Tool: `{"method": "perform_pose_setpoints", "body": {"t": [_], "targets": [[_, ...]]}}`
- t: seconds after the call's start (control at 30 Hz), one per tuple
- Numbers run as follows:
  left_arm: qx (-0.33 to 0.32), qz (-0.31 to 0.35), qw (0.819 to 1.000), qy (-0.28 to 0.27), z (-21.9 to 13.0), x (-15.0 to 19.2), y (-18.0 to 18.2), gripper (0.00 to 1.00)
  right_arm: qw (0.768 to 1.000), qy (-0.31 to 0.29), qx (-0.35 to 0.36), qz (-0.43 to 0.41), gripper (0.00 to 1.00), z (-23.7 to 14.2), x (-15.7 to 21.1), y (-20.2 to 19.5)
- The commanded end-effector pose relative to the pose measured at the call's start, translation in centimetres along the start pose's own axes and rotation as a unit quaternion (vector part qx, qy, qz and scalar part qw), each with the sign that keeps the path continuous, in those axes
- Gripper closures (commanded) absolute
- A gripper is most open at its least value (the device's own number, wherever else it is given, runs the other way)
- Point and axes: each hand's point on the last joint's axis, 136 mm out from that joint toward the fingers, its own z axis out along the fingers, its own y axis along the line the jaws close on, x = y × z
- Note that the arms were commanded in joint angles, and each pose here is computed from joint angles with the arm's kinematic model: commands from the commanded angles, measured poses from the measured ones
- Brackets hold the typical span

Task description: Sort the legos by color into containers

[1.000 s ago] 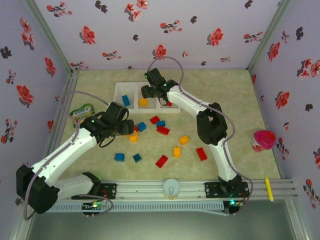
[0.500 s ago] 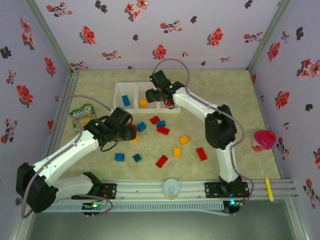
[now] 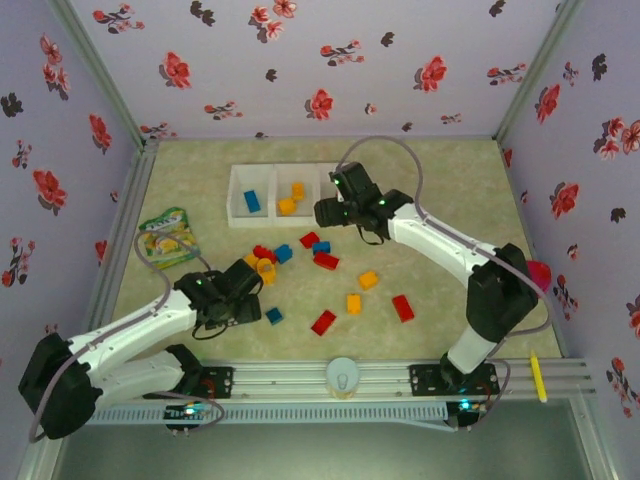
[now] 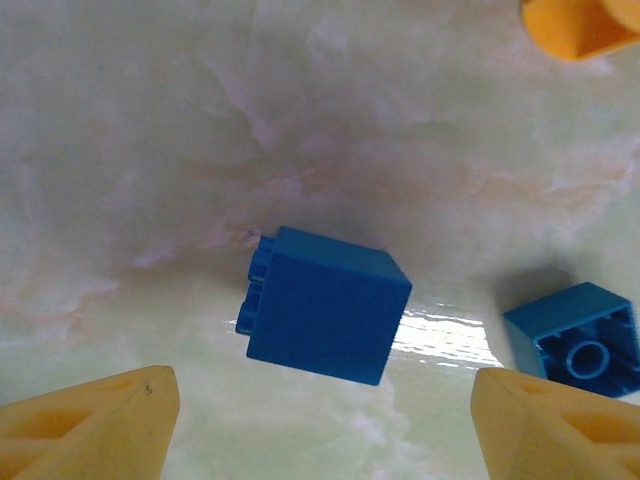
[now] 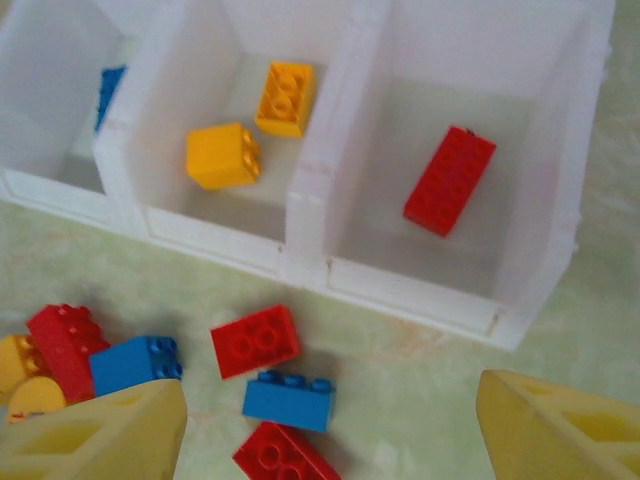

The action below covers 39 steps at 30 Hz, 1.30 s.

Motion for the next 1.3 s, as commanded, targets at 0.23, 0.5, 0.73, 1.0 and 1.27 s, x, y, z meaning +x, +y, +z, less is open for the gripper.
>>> {"method": "perform_pose_setpoints", "body": {"t": [0.23, 0.5, 0.73, 1.0, 1.27], "targets": [[0.003, 0.019, 1.0, 0.005, 2.5, -0.1, -0.4, 0.2, 0.999, -0.02, 0.012, 0.034, 0.21, -1.3, 0.4, -0.7], [-0.007, 0.011, 1.0, 0.007, 3.5, -1.0, 0.4, 0.21, 0.998, -0.026, 0.025, 0.041, 0.2, -2.3, 0.7, -1.5], [0.003, 0.022, 0.999, 0.025, 3.8, -0.6, 0.0, 0.39, 0.998, -0.029, 0.032, 0.043, 0.2, -2.8, 0.7, -1.8], [0.006, 0.021, 0.999, 0.041, 3.9, 0.0, 0.0, 0.51, 0.998, -0.029, 0.033, 0.046, 0.2, -2.9, 0.8, -2.0], [0.019, 0.023, 0.999, 0.017, 2.5, -1.9, -1.4, 0.69, 0.998, -0.032, 0.038, 0.045, 0.2, -3.2, 0.8, -2.2]]}}
